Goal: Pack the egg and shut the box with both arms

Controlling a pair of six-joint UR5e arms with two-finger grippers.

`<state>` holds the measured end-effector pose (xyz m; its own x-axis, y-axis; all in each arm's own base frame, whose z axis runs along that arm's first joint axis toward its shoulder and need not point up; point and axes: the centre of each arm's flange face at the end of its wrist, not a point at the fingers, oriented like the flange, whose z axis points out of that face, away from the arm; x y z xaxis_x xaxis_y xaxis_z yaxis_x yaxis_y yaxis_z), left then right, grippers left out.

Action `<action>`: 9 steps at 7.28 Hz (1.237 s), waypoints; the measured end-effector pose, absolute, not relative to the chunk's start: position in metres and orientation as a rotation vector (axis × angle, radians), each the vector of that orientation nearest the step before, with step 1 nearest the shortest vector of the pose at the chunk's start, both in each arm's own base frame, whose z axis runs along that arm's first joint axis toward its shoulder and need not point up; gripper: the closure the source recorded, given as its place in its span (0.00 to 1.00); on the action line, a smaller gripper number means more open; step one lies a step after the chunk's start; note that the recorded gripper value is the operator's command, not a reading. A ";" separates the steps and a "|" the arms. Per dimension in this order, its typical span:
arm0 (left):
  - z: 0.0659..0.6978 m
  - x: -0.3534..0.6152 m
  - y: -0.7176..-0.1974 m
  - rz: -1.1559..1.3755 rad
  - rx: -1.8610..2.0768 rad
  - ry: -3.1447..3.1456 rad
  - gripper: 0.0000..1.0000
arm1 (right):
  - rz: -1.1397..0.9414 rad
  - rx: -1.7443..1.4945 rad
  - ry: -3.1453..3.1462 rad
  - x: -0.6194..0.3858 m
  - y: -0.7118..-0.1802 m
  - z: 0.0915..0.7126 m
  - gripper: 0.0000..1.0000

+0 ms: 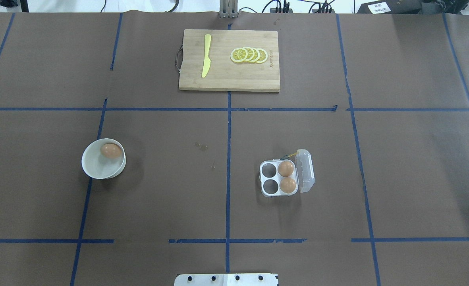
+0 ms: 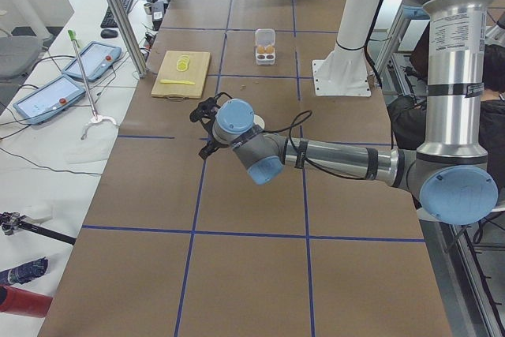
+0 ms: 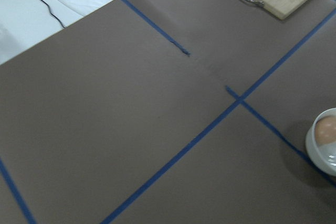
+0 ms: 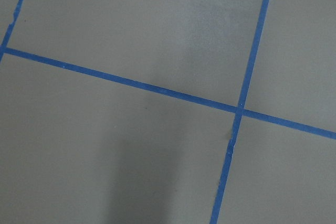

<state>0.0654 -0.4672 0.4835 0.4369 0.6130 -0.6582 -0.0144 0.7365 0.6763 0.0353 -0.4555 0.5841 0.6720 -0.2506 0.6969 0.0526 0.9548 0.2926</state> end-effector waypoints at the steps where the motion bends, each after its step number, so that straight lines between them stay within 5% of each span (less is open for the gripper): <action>1: 0.463 0.096 -0.462 0.360 0.621 1.068 0.00 | -0.172 0.255 -0.819 0.035 -0.454 0.585 0.00; 4: 0.419 0.198 -0.435 0.085 0.484 1.107 0.32 | -0.170 0.251 -0.820 0.035 -0.452 0.588 0.00; 9: 0.408 0.300 -0.401 -0.347 0.251 1.118 0.45 | -0.169 0.247 -0.819 0.036 -0.451 0.591 0.00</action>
